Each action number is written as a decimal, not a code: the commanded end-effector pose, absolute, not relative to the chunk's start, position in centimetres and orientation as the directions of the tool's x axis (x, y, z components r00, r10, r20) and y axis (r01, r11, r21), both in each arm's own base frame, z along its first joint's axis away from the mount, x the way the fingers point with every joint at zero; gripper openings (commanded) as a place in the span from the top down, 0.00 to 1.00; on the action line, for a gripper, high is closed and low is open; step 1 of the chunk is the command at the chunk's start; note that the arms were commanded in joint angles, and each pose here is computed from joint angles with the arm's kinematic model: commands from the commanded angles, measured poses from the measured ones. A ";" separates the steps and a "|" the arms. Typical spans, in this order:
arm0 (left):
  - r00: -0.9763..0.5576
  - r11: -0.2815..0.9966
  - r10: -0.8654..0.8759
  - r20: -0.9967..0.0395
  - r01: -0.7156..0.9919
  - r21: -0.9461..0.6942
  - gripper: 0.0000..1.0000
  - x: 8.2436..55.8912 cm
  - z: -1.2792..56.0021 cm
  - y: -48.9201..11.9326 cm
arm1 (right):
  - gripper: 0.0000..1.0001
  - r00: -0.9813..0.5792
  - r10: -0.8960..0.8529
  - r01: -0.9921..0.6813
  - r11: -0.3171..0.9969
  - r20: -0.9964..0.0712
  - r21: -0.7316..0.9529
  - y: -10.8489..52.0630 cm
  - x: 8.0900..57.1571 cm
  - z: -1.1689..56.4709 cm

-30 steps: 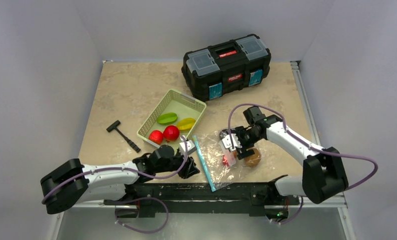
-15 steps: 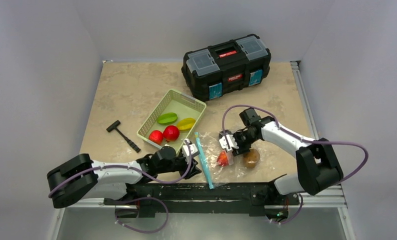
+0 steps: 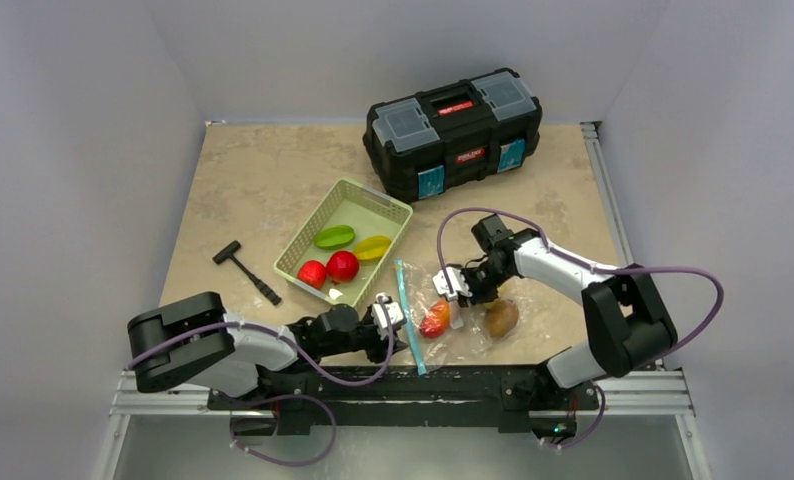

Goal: Open the zip-top bag and remove the fake food
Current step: Pick up the fake fruit from the zipper food storage bag.

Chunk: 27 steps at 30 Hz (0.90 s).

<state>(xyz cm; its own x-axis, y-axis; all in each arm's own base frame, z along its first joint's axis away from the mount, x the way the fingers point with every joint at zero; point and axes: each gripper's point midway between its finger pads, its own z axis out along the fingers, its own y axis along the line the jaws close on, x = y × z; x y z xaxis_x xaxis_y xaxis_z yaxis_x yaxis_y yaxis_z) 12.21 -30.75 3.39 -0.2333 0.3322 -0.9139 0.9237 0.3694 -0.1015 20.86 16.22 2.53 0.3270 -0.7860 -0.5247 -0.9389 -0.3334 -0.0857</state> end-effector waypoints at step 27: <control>-0.085 0.335 0.355 -0.931 0.941 0.041 0.61 13.6 4.1 -31.8 | 0.26 0.470 -0.668 -0.871 -0.458 -0.577 -0.180 21.6 19.2 5.3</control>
